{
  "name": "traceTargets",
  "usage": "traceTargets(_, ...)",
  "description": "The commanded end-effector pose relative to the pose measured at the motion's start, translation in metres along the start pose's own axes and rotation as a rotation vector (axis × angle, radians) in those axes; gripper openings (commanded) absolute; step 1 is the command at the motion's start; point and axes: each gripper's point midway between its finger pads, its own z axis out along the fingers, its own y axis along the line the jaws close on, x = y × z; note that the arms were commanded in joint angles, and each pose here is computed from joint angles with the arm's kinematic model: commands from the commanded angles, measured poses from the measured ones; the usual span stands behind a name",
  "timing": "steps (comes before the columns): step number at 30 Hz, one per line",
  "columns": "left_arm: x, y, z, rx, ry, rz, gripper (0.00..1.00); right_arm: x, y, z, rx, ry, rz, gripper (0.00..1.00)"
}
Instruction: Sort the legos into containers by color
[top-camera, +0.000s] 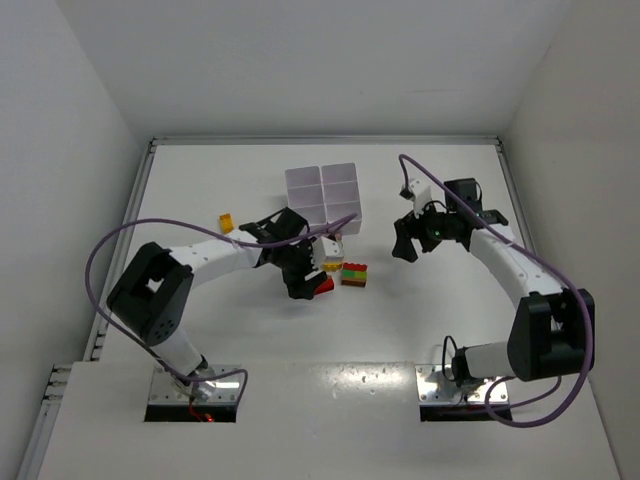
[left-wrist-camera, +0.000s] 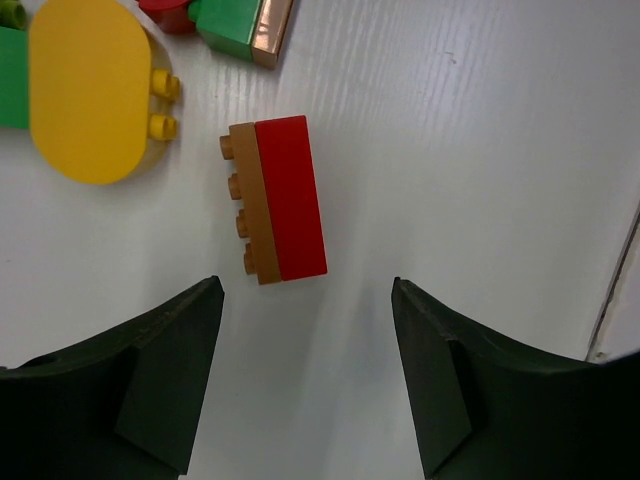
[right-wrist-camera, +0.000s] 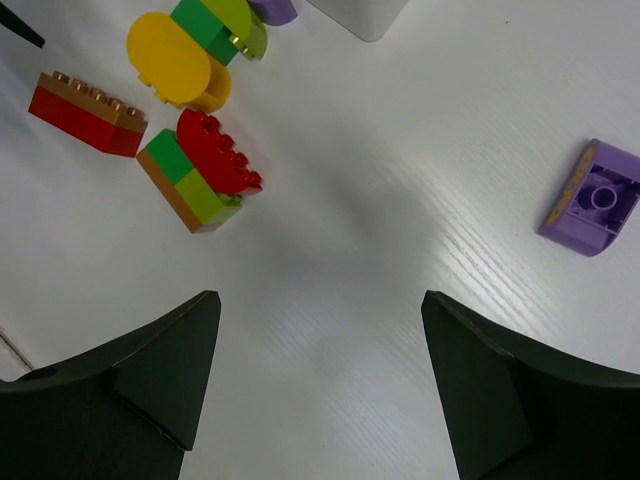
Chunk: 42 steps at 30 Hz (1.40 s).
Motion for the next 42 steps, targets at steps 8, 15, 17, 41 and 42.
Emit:
traceTargets(8, -0.016, 0.004, 0.028, 0.033, -0.028, 0.010, 0.61, 0.001, -0.006, -0.014, 0.044, -0.026, 0.077, 0.82)
traceTargets(15, -0.015, 0.002, 0.042, 0.059, -0.029, -0.021, 0.51, -0.007, -0.007, -0.016, 0.045, -0.089, 0.242, 0.82)
traceTargets(17, -0.013, 0.004, 0.044, 0.052, -0.023, -0.031, 0.51, -0.011, -0.009, -0.015, 0.035, -0.110, 0.271, 0.83)
traceTargets(41, -0.140, 0.071, -0.083, -0.531, -0.524, -0.331, 0.00, -0.099, 0.037, -0.009, -0.447, -0.344, 0.641, 0.83)
traceTargets(42, -0.147, 0.070, -0.086, -0.520, -0.542, -0.335, 0.00, -0.104, 0.037, -0.010, -0.461, -0.349, 0.651, 0.83)
